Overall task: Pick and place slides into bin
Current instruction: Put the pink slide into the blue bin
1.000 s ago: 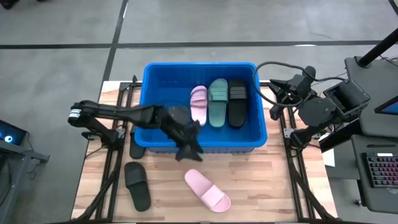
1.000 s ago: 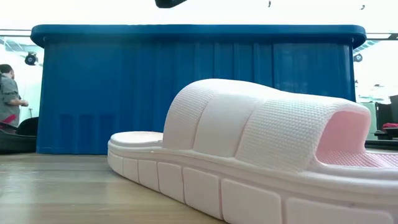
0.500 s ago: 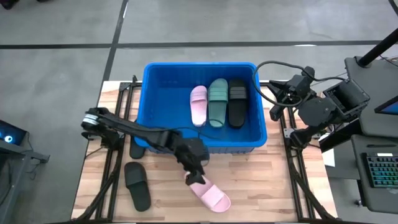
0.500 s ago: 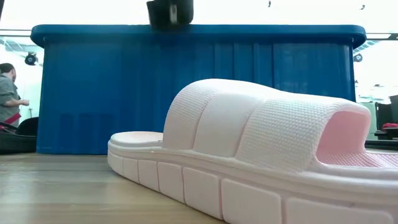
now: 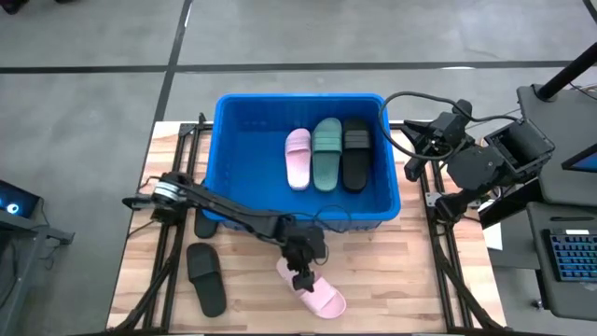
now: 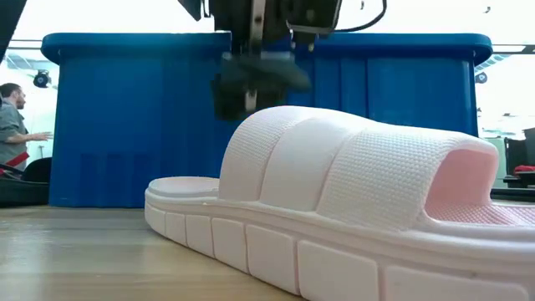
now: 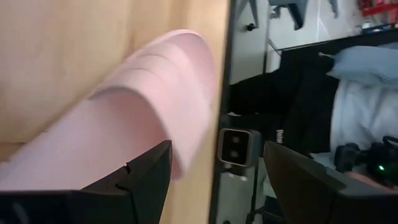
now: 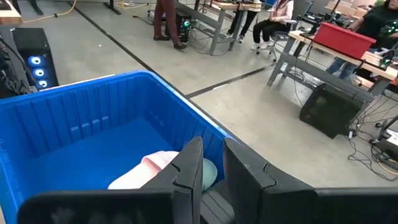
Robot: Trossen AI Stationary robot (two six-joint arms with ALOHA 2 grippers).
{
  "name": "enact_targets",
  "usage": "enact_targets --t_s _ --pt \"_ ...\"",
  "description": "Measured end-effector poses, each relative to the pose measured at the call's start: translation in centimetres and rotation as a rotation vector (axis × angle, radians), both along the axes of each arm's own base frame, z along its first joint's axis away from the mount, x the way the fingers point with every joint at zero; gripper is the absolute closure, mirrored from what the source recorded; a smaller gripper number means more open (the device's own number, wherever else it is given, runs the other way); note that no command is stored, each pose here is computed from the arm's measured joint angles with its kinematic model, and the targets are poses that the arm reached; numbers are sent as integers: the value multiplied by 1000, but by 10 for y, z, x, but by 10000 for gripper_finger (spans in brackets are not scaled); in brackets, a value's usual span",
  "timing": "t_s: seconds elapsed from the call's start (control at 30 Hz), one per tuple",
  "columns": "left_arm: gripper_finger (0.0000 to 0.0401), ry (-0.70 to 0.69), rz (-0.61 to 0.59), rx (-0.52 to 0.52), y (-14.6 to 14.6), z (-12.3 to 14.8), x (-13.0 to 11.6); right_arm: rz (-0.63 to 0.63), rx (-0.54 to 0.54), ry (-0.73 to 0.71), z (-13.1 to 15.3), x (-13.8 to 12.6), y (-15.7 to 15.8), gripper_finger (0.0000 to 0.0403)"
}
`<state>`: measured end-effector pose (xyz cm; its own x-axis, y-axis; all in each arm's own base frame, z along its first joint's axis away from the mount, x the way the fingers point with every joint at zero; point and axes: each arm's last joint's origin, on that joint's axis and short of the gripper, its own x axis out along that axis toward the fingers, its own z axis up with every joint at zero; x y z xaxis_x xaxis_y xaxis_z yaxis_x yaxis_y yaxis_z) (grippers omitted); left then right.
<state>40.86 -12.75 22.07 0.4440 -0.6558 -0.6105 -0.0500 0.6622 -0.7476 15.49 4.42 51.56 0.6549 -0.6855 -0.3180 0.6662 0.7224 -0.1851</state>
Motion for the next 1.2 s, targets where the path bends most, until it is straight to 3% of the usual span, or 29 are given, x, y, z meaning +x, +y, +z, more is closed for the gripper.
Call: enact_targets --t_s 0.33,0.57,0.93,1.2 --pt "163 43 35 29 -6 -25 7 -1 2 -1 0 0 0 349" --pt "163 37 91 92 -6 -29 6 -1 2 -1 0 0 0 349" --pt "163 -41 40 73 -30 -24 4 -1 2 -2 0 0 0 349" --pt "163 -22 89 94 -31 -35 7 -1 2 -2 0 0 0 349"
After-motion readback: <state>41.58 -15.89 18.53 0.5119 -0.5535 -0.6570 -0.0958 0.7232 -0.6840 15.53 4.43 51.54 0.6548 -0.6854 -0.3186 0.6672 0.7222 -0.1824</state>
